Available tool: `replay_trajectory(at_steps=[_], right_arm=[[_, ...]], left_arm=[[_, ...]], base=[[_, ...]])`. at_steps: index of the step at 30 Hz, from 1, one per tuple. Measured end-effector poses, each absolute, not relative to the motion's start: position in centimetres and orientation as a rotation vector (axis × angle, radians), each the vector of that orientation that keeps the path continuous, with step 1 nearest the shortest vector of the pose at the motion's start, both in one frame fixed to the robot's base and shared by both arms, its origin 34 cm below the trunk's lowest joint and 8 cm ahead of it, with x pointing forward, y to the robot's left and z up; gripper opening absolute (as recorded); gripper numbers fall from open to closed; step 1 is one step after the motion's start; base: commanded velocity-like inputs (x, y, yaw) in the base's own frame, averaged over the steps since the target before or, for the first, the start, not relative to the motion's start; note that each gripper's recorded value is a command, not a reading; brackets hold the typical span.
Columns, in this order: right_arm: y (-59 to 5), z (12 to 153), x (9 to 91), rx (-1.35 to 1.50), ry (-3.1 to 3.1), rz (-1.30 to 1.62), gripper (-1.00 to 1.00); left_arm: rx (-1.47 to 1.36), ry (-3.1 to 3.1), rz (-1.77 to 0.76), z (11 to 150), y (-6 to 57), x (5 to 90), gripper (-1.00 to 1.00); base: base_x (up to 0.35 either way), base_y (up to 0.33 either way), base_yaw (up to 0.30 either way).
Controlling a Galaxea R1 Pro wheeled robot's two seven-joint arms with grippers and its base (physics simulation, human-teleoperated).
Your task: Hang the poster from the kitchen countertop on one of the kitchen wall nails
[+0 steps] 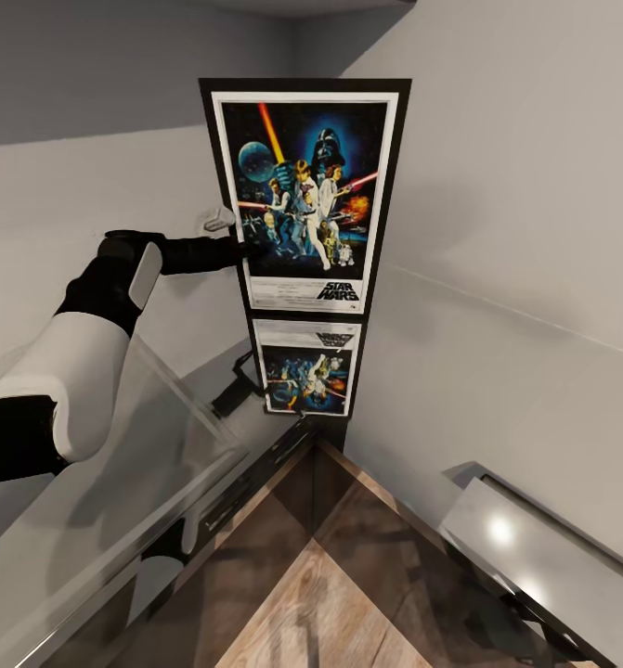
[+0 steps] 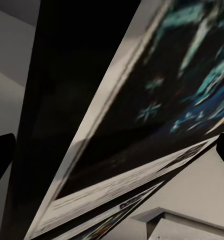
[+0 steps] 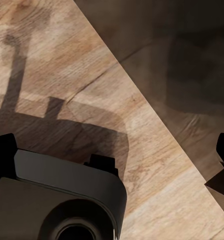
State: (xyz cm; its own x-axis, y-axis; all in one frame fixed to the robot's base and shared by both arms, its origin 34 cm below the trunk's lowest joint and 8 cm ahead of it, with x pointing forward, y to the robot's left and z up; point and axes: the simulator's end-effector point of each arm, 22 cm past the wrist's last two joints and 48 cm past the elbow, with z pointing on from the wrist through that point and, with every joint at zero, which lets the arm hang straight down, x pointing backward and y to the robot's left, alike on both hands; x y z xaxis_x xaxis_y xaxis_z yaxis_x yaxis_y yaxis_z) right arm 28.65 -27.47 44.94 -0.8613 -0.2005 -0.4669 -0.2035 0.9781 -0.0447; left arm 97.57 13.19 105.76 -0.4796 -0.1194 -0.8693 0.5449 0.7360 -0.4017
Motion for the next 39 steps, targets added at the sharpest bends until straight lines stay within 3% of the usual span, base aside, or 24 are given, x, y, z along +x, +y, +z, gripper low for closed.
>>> replay_trajectory(at_steps=[7,8,39], right_arm=[[-27.5,44.9,28.7,-0.286,2.638,0.008,1.0],[-27.5,44.9,28.7,-0.286,2.638,0.008,1.0],[-27.6,45.0,28.9,-0.287,2.632,0.006,1.0]], left_arm=[[0.328,1.92,-0.818,105.8,13.2,97.6,1.0],[0.328,1.92,-0.819,105.8,13.2,97.6,-1.0],[0.348,1.865,-0.839,108.1,13.2,97.1,-1.0]], base=[[0.0,0.0,0.0],[0.0,0.0,0.0],[-0.007,0.0,-0.014]])
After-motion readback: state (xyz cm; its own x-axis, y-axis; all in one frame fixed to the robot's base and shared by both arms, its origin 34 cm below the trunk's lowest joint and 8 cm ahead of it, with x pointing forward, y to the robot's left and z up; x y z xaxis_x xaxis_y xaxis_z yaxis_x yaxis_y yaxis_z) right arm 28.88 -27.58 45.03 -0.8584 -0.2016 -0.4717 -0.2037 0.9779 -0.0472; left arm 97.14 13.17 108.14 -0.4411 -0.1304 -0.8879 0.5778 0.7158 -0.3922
